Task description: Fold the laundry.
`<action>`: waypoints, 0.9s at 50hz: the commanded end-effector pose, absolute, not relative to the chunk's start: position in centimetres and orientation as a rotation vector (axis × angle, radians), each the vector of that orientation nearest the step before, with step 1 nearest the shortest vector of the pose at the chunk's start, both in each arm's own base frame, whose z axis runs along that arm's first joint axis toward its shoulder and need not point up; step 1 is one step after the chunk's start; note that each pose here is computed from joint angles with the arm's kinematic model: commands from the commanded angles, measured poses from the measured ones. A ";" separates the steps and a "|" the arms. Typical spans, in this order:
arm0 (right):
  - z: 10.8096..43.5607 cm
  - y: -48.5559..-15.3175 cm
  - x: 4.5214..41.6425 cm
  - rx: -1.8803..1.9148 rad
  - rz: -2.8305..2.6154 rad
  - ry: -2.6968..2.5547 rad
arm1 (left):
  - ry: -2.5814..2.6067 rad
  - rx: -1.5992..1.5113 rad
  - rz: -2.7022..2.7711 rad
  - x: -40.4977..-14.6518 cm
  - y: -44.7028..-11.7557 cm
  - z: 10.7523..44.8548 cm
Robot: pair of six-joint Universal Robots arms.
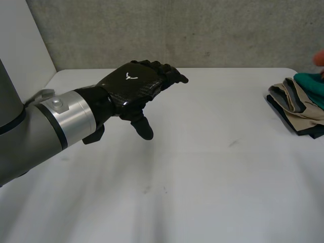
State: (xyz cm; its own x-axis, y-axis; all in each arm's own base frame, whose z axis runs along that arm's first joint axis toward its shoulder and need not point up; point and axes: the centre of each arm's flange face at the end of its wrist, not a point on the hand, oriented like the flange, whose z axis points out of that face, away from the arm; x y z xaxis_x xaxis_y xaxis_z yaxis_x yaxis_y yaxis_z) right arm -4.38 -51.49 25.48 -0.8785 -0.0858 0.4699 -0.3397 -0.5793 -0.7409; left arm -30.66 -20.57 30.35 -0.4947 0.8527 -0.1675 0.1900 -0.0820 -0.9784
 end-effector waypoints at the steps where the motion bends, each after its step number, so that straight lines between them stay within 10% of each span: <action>1: 29.6 -52.6 -1.6 0.658 2.648 -1.175 | -1.667 -1.131 1.621 -30.6 -20.6 30.3; 11: 32.3 -54.0 3.8 0.696 2.763 -1.008 | -1.674 -1.130 1.615 -30.6 -20.6 30.1; 21: 25.5 -54.3 3.9 0.693 2.715 -1.252 | -1.678 -1.130 1.610 -30.5 -20.6 30.0; 32: 19.3 -52.2 0.2 0.759 2.598 -1.437 | -1.677 -1.132 1.607 -30.6 -20.5 30.0; 45: 21.3 -50.3 -2.8 0.815 2.546 -1.459 | -1.670 -1.137 1.602 -30.7 -20.2 30.0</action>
State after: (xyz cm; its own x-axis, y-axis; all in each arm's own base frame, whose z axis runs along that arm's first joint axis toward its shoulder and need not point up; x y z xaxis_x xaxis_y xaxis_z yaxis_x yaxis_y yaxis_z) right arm -2.13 -50.75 20.54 -0.8666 -0.1570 0.4737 -0.3268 -0.5390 -0.7763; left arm -30.70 -20.31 29.99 -0.4893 0.8572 -0.1604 0.1954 -0.0715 -0.9781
